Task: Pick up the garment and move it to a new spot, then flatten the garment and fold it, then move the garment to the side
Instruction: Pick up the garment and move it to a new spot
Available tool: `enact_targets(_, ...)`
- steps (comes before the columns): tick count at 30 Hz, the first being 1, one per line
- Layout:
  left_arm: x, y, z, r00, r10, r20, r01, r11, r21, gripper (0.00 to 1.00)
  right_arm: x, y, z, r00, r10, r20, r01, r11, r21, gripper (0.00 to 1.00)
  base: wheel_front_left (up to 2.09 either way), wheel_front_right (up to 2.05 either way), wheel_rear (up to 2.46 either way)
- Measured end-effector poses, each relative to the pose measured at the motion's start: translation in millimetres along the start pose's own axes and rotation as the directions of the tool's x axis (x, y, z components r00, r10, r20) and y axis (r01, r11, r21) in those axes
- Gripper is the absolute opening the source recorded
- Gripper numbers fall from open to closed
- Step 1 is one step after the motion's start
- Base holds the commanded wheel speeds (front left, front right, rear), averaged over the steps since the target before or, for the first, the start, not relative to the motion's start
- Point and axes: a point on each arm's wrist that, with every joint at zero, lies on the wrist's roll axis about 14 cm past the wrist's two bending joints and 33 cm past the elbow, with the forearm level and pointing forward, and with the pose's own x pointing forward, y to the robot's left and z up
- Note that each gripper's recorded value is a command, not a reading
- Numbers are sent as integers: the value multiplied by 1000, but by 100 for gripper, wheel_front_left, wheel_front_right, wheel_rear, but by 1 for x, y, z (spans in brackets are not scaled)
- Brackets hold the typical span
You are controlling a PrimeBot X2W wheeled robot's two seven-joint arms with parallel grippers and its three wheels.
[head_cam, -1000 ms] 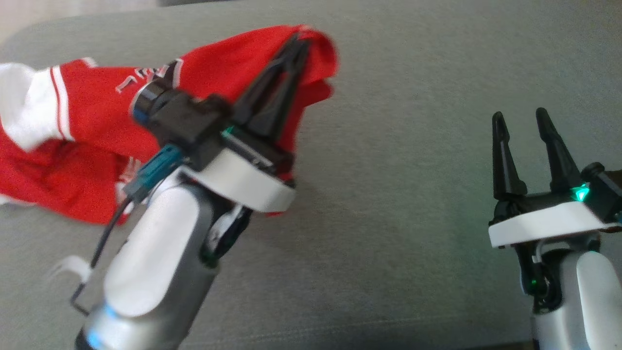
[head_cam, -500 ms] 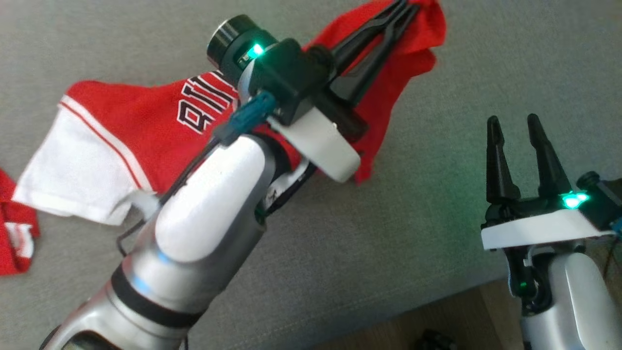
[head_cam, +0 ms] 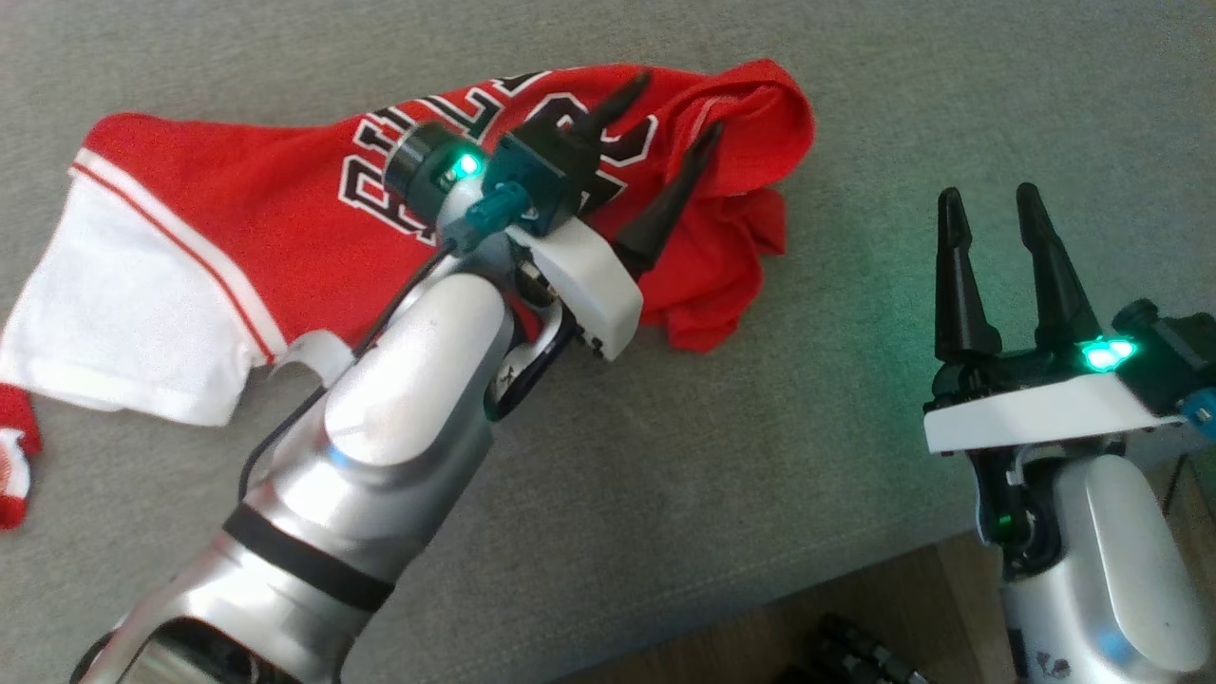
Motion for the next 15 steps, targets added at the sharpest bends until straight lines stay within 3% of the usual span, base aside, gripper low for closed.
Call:
enact_targets(4,-5,12,27,993,56,102,-58,998,22,100,2,6,0,1000,18,2,-18,1000,-2,100,0,0,0)
enact_targets(9,-33,46,49,963,210,172,-217,976,26,100,5,18,7,998,53,18,-53,999,-13,100,0,0,0)
enact_targets(15,-104,101,31,883,454,119,-458,889,16,100,10,37,18,994,107,38,-106,994,-24,100,0,0,0)
